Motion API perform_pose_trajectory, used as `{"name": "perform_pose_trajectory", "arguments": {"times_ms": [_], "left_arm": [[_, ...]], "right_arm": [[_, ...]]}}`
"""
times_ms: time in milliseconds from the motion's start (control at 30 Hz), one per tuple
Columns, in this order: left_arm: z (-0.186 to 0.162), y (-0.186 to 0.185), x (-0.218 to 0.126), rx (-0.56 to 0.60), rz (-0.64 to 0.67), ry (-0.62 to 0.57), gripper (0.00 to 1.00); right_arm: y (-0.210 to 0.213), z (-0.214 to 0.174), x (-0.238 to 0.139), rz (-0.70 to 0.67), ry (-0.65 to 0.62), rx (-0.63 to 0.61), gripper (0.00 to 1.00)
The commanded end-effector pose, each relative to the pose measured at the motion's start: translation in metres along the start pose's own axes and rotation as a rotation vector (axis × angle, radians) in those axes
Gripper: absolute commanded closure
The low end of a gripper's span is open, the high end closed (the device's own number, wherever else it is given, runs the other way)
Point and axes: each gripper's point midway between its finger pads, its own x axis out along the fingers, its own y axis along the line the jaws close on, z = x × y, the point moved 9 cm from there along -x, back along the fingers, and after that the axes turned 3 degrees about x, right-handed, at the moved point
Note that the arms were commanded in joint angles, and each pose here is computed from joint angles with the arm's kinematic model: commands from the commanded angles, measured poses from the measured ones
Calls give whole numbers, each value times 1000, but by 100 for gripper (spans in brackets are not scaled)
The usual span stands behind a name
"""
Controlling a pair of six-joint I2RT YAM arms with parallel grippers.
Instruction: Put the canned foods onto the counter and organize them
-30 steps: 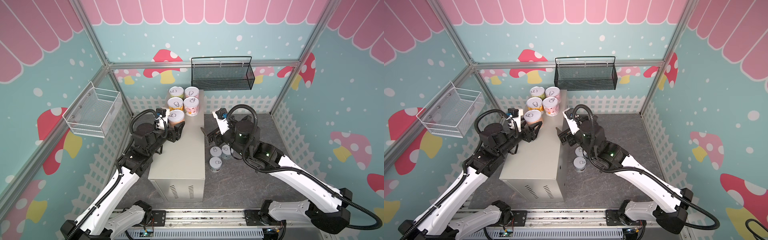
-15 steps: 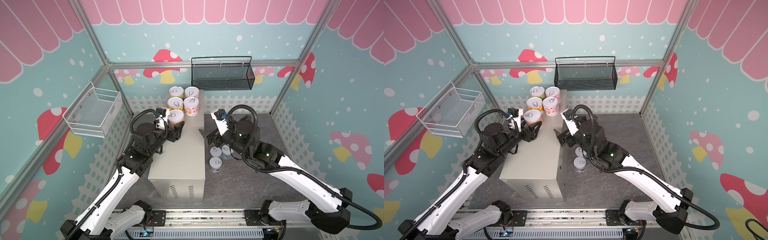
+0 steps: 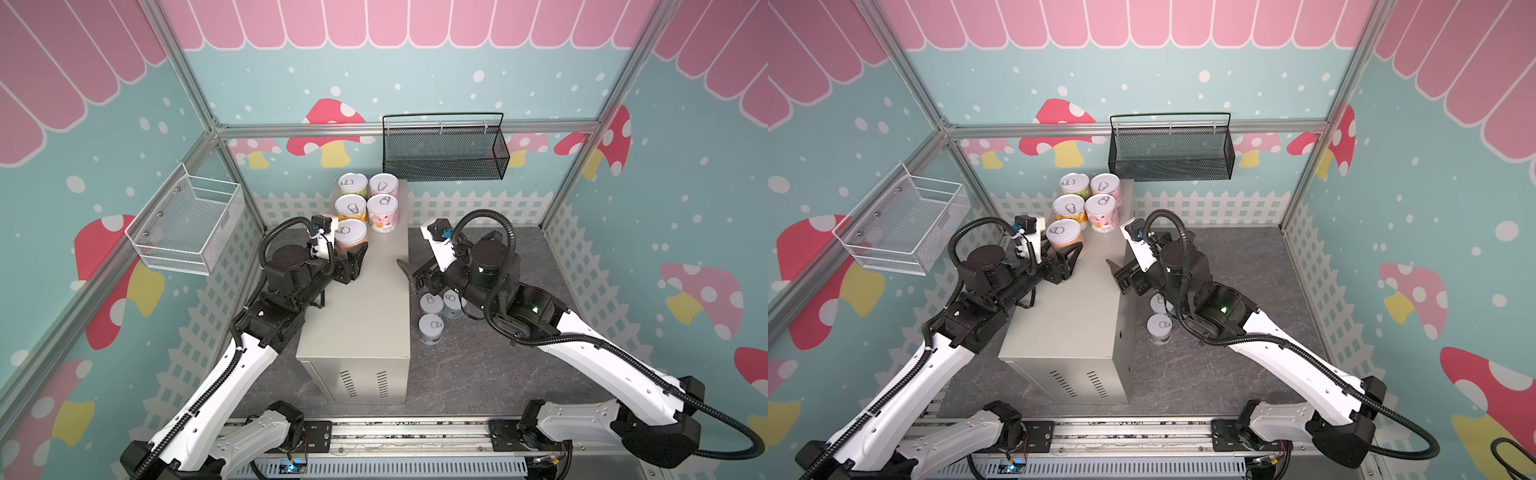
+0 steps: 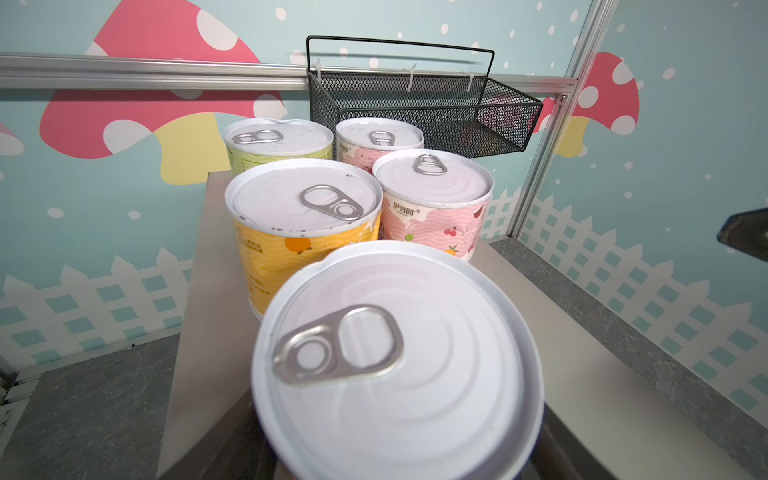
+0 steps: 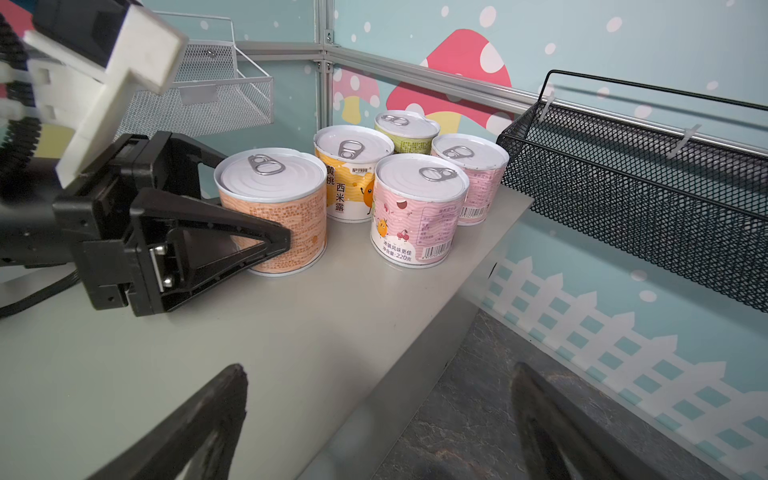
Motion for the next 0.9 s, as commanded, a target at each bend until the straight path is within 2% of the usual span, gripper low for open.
{"name": "perform_pose_trajectory", "arguments": {"times_ms": [0,533,867], "left_arm": [[-27,6,7,-7,35,161,27],[-14,3,-15,-6,22,141,28],[-15,3,-9,13,19,158,28]], "right_arm": [[-1,2,-3,5,-29,-1,1],[0,-3,1,7,-21,2,1],[-1,-2,-1,9,-29,9,1]]}}
